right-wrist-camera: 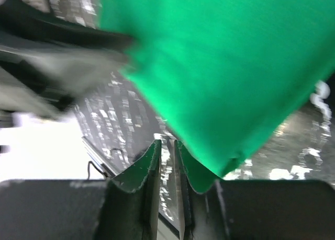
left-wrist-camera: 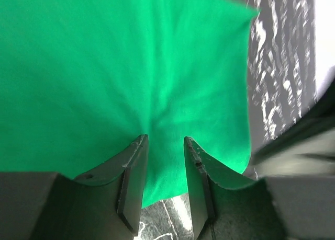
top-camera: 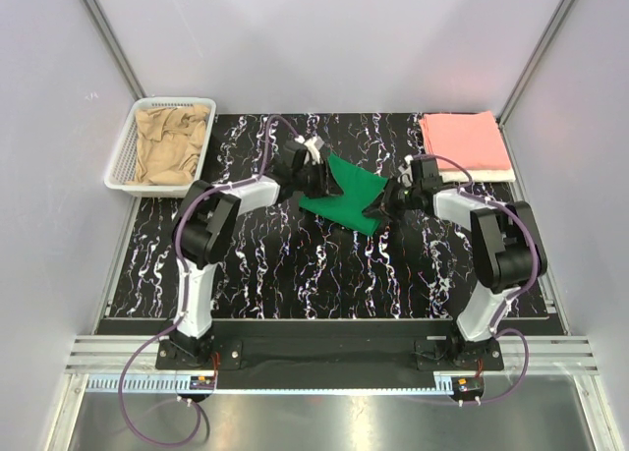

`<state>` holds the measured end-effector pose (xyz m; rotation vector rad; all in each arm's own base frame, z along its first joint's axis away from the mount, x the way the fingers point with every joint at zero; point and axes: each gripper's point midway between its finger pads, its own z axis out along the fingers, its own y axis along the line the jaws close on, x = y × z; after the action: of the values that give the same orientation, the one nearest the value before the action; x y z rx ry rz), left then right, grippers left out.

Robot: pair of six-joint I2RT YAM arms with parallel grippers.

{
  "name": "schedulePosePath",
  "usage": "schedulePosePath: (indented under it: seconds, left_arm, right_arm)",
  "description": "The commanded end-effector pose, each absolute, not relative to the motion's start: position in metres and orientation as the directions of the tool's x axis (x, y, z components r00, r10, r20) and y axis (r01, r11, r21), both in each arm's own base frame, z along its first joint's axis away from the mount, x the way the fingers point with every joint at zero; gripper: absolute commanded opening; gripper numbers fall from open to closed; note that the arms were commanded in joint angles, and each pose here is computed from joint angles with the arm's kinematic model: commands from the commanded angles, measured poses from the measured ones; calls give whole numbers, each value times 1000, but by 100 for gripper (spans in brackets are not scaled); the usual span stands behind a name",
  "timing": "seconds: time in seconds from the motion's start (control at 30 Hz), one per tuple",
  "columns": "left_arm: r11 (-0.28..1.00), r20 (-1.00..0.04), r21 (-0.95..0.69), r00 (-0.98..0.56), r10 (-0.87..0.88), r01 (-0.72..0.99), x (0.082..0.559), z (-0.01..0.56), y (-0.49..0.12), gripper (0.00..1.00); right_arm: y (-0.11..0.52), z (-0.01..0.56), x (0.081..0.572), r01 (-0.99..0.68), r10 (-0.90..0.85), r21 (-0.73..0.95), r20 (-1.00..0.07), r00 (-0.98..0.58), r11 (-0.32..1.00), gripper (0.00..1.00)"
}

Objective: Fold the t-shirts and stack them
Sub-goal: Fold the tshirt

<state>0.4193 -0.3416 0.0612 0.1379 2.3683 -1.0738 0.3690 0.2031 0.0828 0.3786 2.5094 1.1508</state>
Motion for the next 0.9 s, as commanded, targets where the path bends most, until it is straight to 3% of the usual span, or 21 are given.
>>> schedulePosePath:
  seconds: [0.0, 0.17, 0.53, 0.73, 0.87]
  left_arm:
    - [638, -596, -674, -785, -171, 373, 452, 123, -335, 39]
    - [659, -597, -650, -791, -132, 380, 471, 108, -339, 39]
    - [672, -556, -644, -827, -84, 365, 510, 54, -346, 39]
    - [603, -569, -681, -819, -79, 415, 507, 80, -355, 39]
    - [633, -545, -684, -831, -112, 363, 491, 94, -351, 40]
  right_arm:
    - [196, 46, 361, 136, 378, 733, -175, -909, 666, 22]
    - [182, 15, 346, 189, 382, 671, -151, -912, 717, 23]
    - [153, 3, 334, 216, 393, 555, -221, -893, 803, 24]
    - [141, 7, 339, 223, 401, 515, -265, -877, 828, 26]
    - [137, -5, 329, 267, 408, 495, -201, -891, 827, 27]
